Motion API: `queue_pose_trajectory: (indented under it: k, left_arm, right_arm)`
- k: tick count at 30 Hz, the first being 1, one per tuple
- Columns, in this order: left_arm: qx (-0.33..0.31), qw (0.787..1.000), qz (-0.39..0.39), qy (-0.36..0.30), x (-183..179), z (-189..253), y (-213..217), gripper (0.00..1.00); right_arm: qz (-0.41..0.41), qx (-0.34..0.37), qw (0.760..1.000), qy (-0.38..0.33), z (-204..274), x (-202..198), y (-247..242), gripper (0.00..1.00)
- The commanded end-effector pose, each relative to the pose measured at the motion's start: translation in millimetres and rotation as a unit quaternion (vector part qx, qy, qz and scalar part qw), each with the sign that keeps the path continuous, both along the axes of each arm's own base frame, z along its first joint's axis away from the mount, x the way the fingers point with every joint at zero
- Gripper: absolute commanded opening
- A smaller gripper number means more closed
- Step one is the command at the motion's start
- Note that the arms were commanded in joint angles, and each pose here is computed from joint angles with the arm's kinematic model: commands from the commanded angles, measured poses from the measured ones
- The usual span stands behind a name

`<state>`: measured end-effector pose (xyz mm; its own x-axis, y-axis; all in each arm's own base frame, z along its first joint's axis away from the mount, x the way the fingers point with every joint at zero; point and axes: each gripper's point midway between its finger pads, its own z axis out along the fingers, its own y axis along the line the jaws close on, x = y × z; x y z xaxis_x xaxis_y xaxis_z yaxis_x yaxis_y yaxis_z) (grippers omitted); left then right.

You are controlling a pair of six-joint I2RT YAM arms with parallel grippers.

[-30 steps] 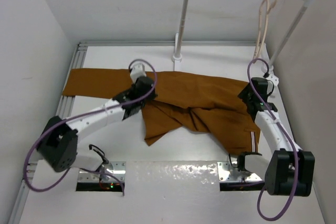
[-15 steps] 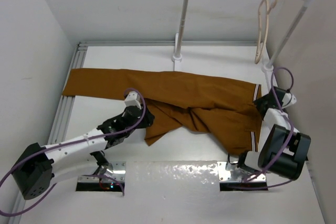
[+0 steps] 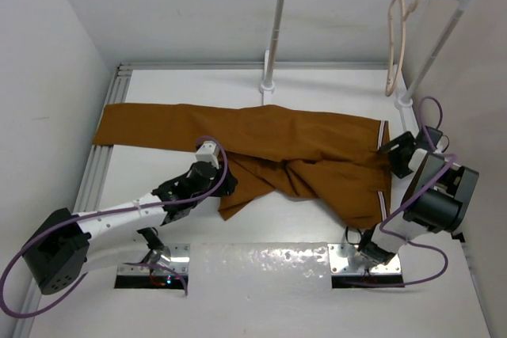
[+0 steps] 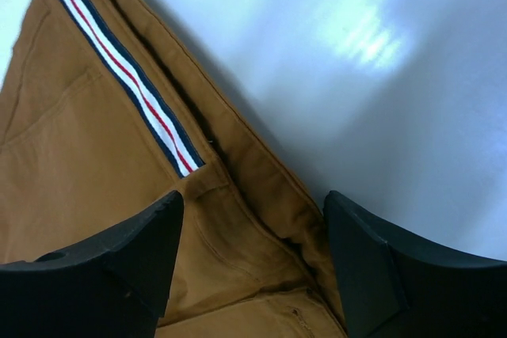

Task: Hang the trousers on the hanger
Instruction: Flatten out the trousers at the center of the board.

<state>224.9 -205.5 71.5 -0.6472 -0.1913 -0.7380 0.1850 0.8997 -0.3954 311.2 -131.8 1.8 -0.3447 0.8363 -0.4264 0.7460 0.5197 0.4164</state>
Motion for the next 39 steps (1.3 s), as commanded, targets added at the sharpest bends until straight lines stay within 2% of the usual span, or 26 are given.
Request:
queue_pose_trajectory:
  k: [1,3,4,8,12,17,24,27,31,32,33,34,36,39]
  left_arm:
    - [-0.017,0.999,-0.028,-0.012,1,7,-14,0.45]
    - [-0.015,0.999,-0.031,-0.009,0,5,-14,0.45]
    - [-0.014,0.999,-0.029,-0.009,0,5,-13,0.45]
    - [-0.011,1.0,-0.024,-0.011,1,6,-11,0.44]
    - [-0.015,0.999,-0.026,-0.011,1,7,-12,0.43]
    - [-0.015,0.999,-0.032,-0.011,0,5,-14,0.43]
    - [-0.014,0.999,-0.031,-0.01,1,5,-15,0.43]
    - [-0.014,0.999,-0.033,-0.007,0,3,-15,0.43]
    - [-0.015,0.999,-0.026,-0.013,1,6,-12,0.43]
    - [-0.015,0.999,-0.024,-0.015,1,7,-11,0.43]
    - [-0.014,1.0,-0.018,-0.018,2,9,-9,0.43]
    - [-0.011,1.0,-0.013,-0.018,2,9,-7,0.43]
    - [-0.004,1.0,0.001,-0.023,5,9,-1,0.44]
    - [0.008,1.0,0.012,-0.017,5,4,4,0.45]
  right_arm:
    - [0.023,0.033,0.999,-0.019,0,13,11,0.7]
    - [0.01,0.028,1.0,-0.007,-4,8,8,0.7]
    - [-0.015,-0.002,1.0,0.01,-2,0,-4,0.7]
    - [-0.037,-0.093,0.995,-0.009,27,-3,-32,0.72]
    - [-0.039,-0.134,0.99,-0.017,45,5,-48,0.73]
    - [0.023,-0.069,0.997,0.038,5,14,-33,0.71]
    - [0.068,0.015,0.997,-0.026,5,29,5,0.7]
    - [0.067,0.033,0.997,-0.026,1,29,10,0.69]
    - [0.058,0.038,0.997,-0.024,-6,26,11,0.55]
    - [0.049,0.04,0.998,-0.024,-7,26,11,0.5]
    - [0.044,0.038,0.998,-0.027,-7,27,10,0.39]
    - [0.04,0.036,0.998,-0.036,-3,30,8,0.39]
    - [0.027,0.033,0.997,-0.059,4,35,6,0.13]
    - [0.006,0.017,0.994,-0.109,25,48,-2,0.0]
